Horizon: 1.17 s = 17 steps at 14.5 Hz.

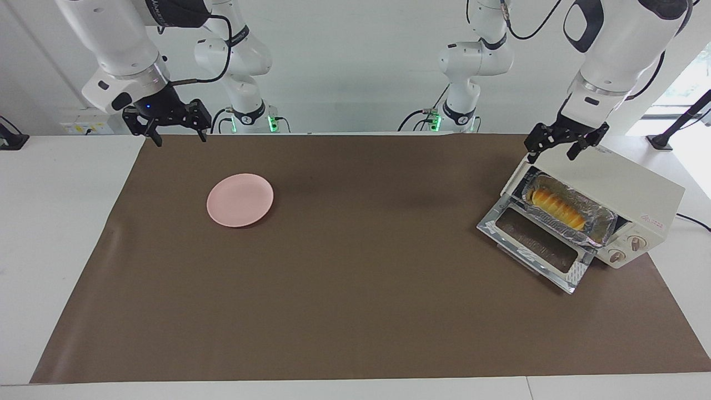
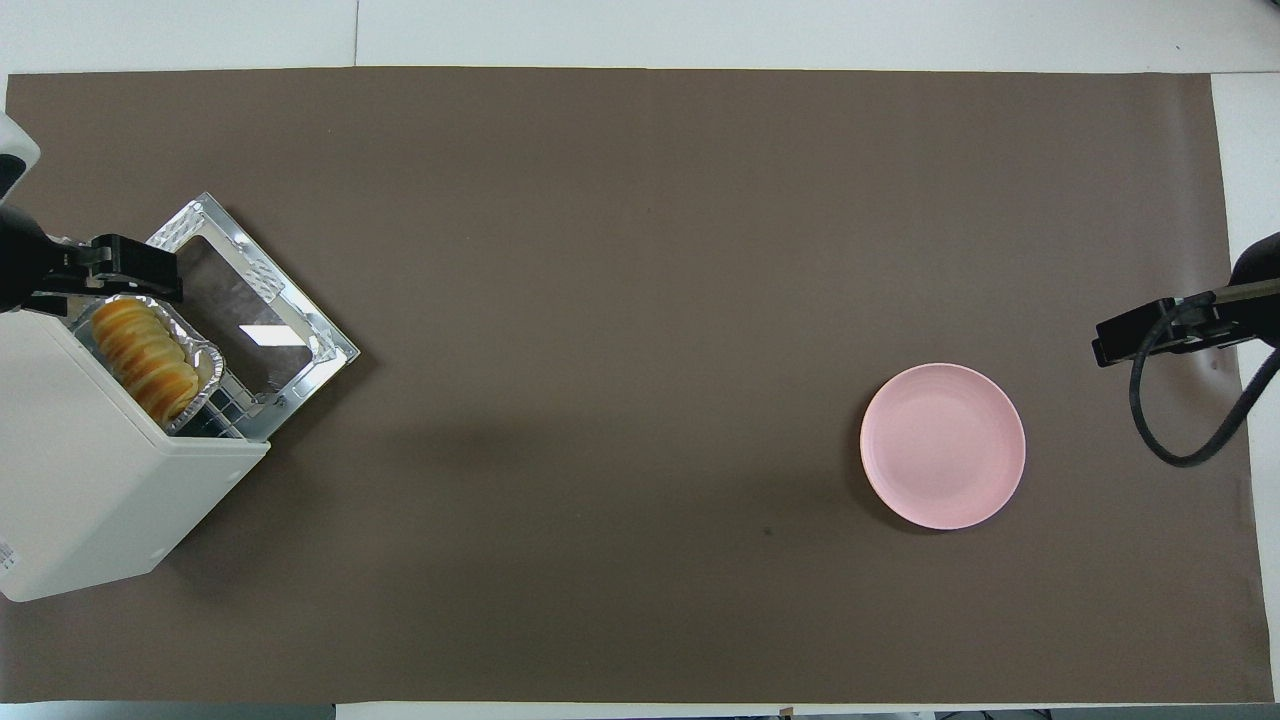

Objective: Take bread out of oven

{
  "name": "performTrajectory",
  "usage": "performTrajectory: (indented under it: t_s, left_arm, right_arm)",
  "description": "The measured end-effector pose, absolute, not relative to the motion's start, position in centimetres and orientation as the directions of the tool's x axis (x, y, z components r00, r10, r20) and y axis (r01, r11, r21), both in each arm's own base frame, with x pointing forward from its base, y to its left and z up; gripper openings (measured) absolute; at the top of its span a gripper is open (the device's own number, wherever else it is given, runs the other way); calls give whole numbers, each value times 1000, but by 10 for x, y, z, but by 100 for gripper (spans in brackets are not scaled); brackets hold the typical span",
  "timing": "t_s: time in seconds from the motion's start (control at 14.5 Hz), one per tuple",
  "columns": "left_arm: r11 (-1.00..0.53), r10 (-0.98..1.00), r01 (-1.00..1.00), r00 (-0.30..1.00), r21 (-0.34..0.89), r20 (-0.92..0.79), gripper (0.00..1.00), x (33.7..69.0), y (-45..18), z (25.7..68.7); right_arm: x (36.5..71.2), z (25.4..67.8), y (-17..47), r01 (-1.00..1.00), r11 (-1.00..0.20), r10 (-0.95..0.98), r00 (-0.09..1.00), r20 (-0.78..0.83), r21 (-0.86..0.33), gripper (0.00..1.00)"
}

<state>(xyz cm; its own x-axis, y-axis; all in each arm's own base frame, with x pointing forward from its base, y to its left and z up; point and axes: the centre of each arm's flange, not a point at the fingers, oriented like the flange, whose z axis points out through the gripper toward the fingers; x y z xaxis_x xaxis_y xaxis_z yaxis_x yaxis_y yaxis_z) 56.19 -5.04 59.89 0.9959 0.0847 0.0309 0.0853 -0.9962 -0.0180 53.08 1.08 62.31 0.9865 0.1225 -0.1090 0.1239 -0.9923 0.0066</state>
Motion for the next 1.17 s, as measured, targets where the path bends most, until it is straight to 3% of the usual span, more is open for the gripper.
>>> performTrajectory:
  t_s: [0.55, 1.17]
  left_arm:
    - [-861, 506, 508, 860, -16, 60, 100, 637, -7, 474]
    - [-766, 638, 641, 767, -46, 65, 100, 628, 21, 409]
  right_arm:
    - [531, 623, 11, 124, -992, 122, 986, -109, 7, 100]
    - [531, 623, 11, 124, -992, 122, 986, -109, 7, 100]
